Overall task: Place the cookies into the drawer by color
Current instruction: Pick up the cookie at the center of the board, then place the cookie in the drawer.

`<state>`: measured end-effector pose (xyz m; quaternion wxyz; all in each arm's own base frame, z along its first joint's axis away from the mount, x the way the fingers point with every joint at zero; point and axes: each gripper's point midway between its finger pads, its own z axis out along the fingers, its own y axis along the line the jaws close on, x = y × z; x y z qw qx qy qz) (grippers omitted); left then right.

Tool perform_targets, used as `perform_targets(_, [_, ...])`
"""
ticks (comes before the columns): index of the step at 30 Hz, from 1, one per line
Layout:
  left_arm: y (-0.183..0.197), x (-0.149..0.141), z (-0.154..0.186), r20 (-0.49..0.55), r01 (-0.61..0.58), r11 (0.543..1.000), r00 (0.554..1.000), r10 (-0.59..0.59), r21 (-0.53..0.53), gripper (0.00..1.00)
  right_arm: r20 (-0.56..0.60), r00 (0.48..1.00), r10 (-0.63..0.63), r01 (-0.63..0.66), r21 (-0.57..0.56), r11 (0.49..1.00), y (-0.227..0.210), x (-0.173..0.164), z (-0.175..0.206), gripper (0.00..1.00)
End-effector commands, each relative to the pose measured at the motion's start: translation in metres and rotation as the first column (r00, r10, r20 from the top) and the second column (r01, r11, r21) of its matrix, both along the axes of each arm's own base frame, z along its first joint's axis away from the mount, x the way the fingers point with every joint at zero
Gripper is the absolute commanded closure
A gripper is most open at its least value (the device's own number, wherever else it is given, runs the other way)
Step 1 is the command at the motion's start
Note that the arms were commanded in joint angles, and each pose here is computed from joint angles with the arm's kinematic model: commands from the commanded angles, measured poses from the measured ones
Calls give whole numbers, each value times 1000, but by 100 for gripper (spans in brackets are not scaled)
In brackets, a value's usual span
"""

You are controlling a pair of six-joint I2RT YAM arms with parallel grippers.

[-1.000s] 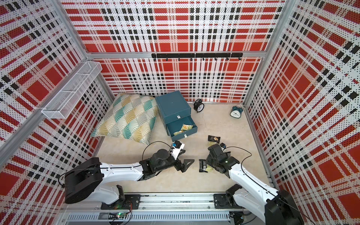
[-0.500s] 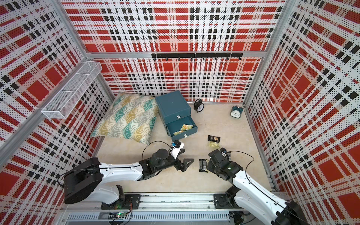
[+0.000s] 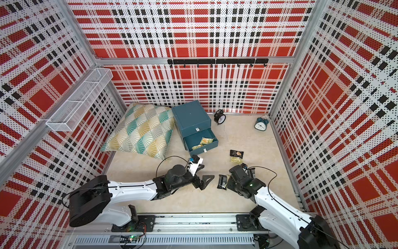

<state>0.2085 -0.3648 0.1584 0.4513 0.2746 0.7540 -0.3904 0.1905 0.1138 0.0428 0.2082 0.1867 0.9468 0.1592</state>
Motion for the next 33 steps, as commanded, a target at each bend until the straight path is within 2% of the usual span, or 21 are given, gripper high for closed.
perform_targets(1, [13,6,17,38,-58,998,998,59,-37,0,82,996,39,-42,31,999,11,13,25,100])
perform_targets(8, [48,22,35,48,-155,981,986,161,-117,0,222,972,79,-102,92,991,32,37,74,100])
perform_targets(20, [125,58,48,-59,-330,905,943,326,-270,1,340,924,173,-222,112,969,81,91,140,100])
perform_targets(33, [150,56,61,-32,-373,869,923,384,-325,1,390,879,275,-358,157,920,155,139,171,100])
